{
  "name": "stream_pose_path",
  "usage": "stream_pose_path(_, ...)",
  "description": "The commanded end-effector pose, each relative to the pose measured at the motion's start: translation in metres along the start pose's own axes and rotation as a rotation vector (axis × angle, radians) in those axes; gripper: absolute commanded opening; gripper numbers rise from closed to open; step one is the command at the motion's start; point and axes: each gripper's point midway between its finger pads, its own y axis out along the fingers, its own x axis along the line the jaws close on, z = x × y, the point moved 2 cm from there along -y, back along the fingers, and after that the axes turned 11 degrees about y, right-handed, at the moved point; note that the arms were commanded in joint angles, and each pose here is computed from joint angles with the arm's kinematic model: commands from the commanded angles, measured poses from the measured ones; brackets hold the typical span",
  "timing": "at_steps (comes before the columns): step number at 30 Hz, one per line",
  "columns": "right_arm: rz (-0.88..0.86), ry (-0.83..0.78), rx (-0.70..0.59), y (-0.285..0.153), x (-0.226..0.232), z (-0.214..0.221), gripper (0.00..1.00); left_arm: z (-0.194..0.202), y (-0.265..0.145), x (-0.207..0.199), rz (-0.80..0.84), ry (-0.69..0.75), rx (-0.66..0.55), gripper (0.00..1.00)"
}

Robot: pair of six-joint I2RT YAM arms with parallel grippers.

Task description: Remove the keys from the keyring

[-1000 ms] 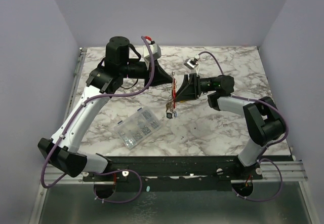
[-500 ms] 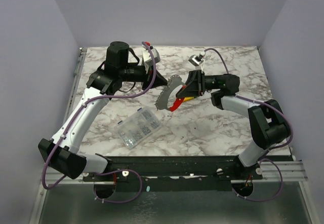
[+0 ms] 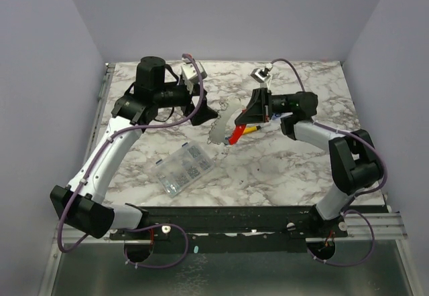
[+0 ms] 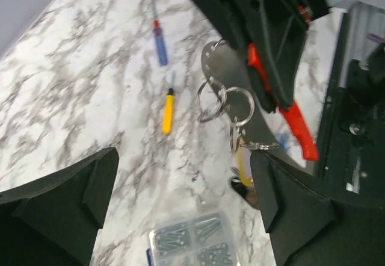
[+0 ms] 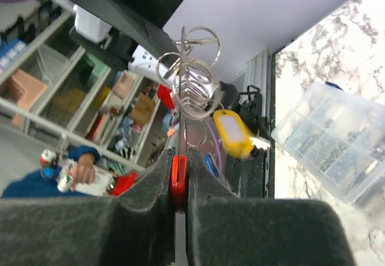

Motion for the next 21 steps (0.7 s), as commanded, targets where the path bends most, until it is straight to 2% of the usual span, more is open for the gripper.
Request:
stream_pose_path(1,0.111,0.044,-0.15,-0.015,-0.02,-0.021,0.01,0.026,-0.017,0.035,-0.19,-0.017,0.107,0.99)
stream_pose_path(4,0.323,0.148,-0.277,-0.025,-0.053,-0.029,0.01,0.031,-0.022,0.047,-0.269,0.028,0.129,0.99)
stream_pose_path(7,0.49,0.301,-0.413,-0.037,-0.075,-0.033,0.01,0.041,-0.014,0.046,-0.27,0.067,0.167,0.99)
stream_pose_path(11,0.678,0.557,-0.555,-0.054,-0.101,-0.038,0.01,0.052,0.012,0.026,-0.247,0.237,0.268,0.99)
stream_pose_path(16,0.699,0.715,-0.6,-0.056,-0.112,-0.034,0.01,0.051,0.04,0.014,-0.203,0.343,0.303,0.99)
stream_pose_path(21,0.639,0.829,-0.612,-0.053,-0.118,-0.025,0.01,0.056,0.064,0.004,-0.21,0.551,0.42,0.99)
